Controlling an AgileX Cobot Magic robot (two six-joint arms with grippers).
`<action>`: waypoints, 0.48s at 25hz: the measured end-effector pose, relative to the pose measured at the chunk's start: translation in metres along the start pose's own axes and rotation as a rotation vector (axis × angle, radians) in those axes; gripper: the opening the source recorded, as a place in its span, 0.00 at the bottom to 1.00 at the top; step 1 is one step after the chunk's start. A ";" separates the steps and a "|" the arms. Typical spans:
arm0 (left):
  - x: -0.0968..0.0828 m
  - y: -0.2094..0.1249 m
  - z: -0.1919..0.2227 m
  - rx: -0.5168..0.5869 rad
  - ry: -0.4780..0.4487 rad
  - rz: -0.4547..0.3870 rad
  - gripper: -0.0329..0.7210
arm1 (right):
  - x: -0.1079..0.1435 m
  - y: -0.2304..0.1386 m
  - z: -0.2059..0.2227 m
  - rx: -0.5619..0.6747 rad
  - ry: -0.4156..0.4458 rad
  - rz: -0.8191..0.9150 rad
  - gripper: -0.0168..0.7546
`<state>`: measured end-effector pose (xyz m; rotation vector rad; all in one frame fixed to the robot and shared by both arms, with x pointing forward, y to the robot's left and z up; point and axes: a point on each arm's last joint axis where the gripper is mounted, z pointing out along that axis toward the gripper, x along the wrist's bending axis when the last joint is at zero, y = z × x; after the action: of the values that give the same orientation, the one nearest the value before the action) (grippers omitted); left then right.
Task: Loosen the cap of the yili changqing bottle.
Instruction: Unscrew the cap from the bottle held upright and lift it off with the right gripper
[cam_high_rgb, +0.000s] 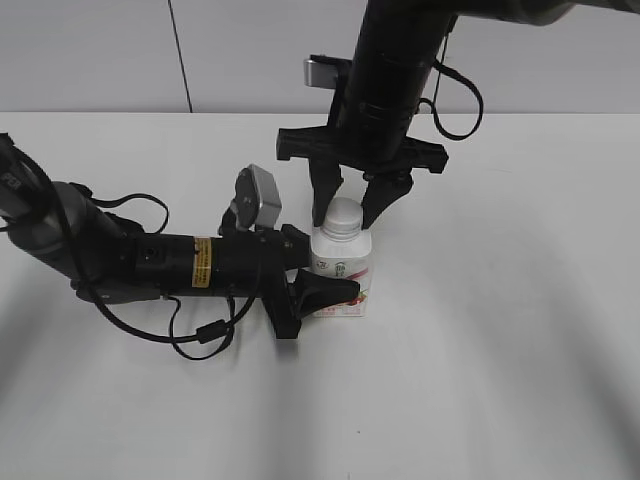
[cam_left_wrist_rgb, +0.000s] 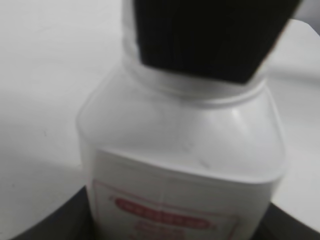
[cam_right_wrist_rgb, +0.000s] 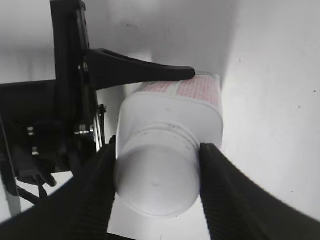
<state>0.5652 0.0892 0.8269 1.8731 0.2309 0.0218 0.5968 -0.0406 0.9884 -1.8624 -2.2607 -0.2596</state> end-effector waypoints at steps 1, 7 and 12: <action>0.000 0.000 0.000 0.000 0.000 0.000 0.56 | 0.000 0.000 0.000 0.000 -0.001 -0.013 0.54; 0.000 0.000 0.000 -0.001 0.001 -0.001 0.56 | 0.000 0.000 0.000 0.000 -0.003 -0.273 0.54; 0.000 0.000 0.000 0.000 0.001 0.000 0.56 | 0.000 0.000 0.000 -0.001 -0.003 -0.642 0.54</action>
<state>0.5653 0.0892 0.8269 1.8728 0.2316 0.0222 0.5970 -0.0408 0.9883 -1.0762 -2.7887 -0.3452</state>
